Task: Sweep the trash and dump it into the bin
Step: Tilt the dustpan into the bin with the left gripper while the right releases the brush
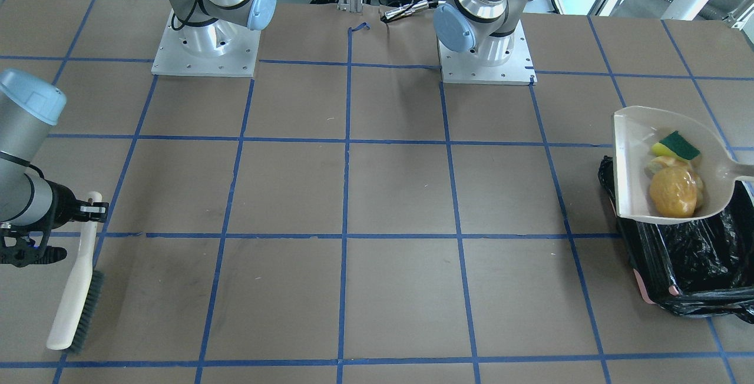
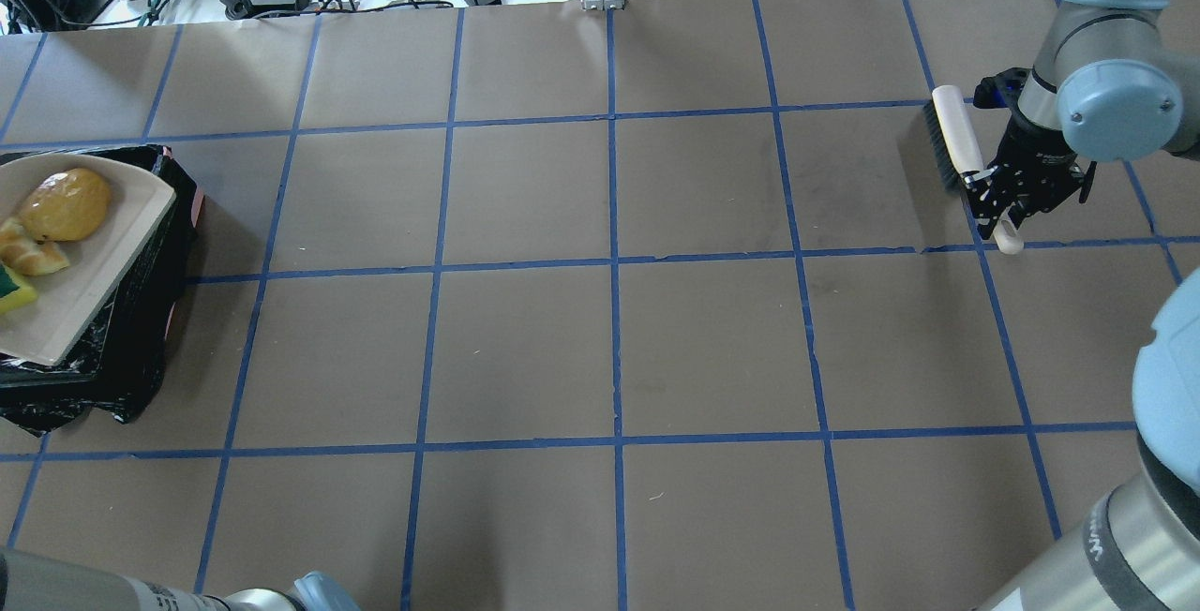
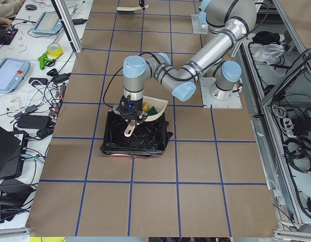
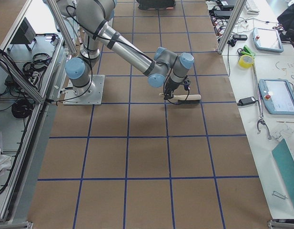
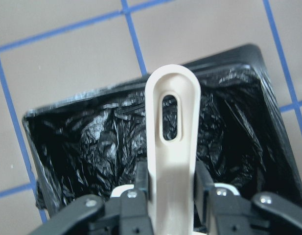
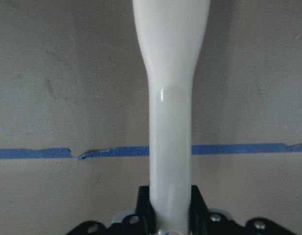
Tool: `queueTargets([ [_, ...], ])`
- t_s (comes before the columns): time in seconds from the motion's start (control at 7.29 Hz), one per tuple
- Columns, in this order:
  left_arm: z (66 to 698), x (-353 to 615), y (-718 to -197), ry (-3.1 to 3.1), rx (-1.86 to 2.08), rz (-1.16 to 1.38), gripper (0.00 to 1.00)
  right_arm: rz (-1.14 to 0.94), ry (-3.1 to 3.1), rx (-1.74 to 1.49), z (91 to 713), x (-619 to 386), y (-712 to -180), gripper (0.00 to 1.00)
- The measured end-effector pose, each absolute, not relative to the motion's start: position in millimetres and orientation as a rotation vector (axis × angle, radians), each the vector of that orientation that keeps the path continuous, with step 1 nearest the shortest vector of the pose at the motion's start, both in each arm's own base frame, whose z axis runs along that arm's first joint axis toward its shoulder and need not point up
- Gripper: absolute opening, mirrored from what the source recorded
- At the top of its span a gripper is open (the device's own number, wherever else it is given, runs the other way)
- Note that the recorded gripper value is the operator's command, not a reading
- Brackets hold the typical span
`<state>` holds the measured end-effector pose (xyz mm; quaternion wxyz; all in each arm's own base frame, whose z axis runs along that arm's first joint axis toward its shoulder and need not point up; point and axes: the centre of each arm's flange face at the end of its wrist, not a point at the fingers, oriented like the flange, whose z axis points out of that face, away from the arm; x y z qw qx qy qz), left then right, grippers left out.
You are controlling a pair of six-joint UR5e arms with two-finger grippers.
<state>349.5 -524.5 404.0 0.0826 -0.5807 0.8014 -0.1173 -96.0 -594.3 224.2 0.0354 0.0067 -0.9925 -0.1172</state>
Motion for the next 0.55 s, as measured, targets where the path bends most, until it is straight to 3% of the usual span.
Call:
queueTargets([
  [0.27,402.6,379.0,-521.0,2.401,-1.652,-0.431,0.00,-0.343,-3.050,0.022,223.4,-96.0,-595.1,0.76],
  [0.41,400.9,386.9,-523.6,2.397,-1.620,-0.485,0.00,-0.341,-3.052,0.021,223.4,-95.8,-595.2,0.91],
  [0.55,401.0,392.6,-527.5,2.390,-1.575,-0.556,0.00,-0.336,-3.053,0.020,224.0,-95.9,-595.6,0.98],
])
